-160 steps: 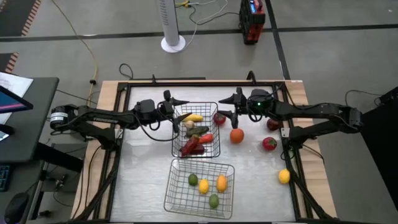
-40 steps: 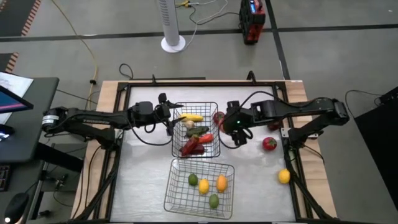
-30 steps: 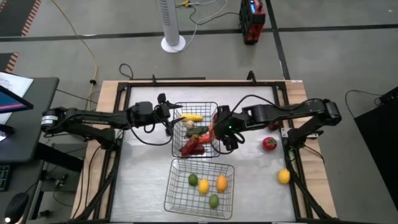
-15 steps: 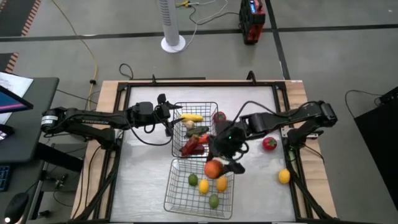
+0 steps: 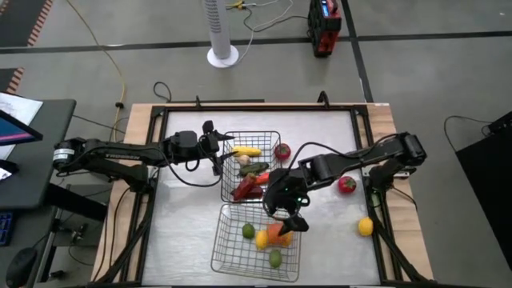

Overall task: Sort produce into baskets
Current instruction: Put the left red tomato into the gold wire basket

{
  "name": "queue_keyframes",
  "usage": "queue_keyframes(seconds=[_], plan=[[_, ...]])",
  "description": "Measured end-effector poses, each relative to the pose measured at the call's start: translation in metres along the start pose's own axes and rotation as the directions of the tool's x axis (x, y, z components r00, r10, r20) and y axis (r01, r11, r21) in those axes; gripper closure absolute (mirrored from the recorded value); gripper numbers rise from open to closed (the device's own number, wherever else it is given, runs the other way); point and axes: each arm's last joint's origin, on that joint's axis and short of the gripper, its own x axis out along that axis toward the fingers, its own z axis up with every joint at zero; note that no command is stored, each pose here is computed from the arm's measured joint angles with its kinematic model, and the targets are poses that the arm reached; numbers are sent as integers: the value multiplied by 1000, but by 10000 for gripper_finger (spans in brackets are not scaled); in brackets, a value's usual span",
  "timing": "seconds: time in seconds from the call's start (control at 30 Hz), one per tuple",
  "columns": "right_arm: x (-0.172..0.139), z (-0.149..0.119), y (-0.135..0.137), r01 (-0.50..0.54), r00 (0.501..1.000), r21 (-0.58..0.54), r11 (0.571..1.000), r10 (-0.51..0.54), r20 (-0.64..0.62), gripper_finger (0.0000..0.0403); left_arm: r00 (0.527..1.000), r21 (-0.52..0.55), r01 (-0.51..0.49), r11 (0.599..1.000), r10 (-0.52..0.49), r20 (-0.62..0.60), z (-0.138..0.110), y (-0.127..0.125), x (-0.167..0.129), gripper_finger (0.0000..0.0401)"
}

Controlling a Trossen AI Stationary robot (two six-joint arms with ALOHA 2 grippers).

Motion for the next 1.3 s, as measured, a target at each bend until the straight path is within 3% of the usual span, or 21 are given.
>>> queue_keyframes(seconds=[0.1, 0.2, 0.3, 0.37, 0.53, 0.63, 0.73, 0.9, 0.97, 1.13, 1.3], plan=[[-5, -1, 2, 21, 1000, -6, 1000, -21, 2, 7, 1000, -1, 0, 1000, 0, 0, 0, 0, 0, 170], [-14, -11, -6, 178, 980, -25, 984, -179, -81, 7, 1000, -4, 0, 1000, 0, 0, 0, 0, 0, 170], [-31, -22, -21, 409, 897, -35, 912, -408, -169, 7, 1000, -6, 0, 1000, 0, 1, 0, 0, 0, 170], [-42, -28, -34, 485, 857, -37, 874, -484, -180, 7, 1000, -7, 0, 1000, 0, 0, 0, 0, 0, 170], [-78, -51, -67, 562, 817, 39, 826, -546, -185, 7, 1000, -5, 4, 1000, -4, -16, -1, 0, 0, 170], [-98, -75, -92, 645, 756, 86, 759, -618, -215, 7, 1000, 1, 6, 1000, -6, -25, -2, -1, 0, 170], [-106, -99, -122, 716, 695, 129, 686, -683, -226, 7, 1000, 10, 4, 1000, -4, -16, -1, 0, 0, 170], [-107, -129, -171, 761, 649, 176, 624, -729, -220, 7, 1000, 10, 4, 1000, -4, -15, -1, 0, 0, 170], [-106, -134, -185, 765, 644, 173, 621, -732, -220, 7, 1000, 11, 4, 1000, -4, -17, -1, 0, 0, 170], [-94, -131, -202, 673, 739, 123, 729, -658, -143, 6, 1000, 12, 7, 1000, -7, -29, -3, -1, 0, 170], [-88, -125, -202, 669, 741, 30, 743, -663, -103, 4, 999, 14, 11, 1000, -10, -43, -4, -1, 0, 170]])
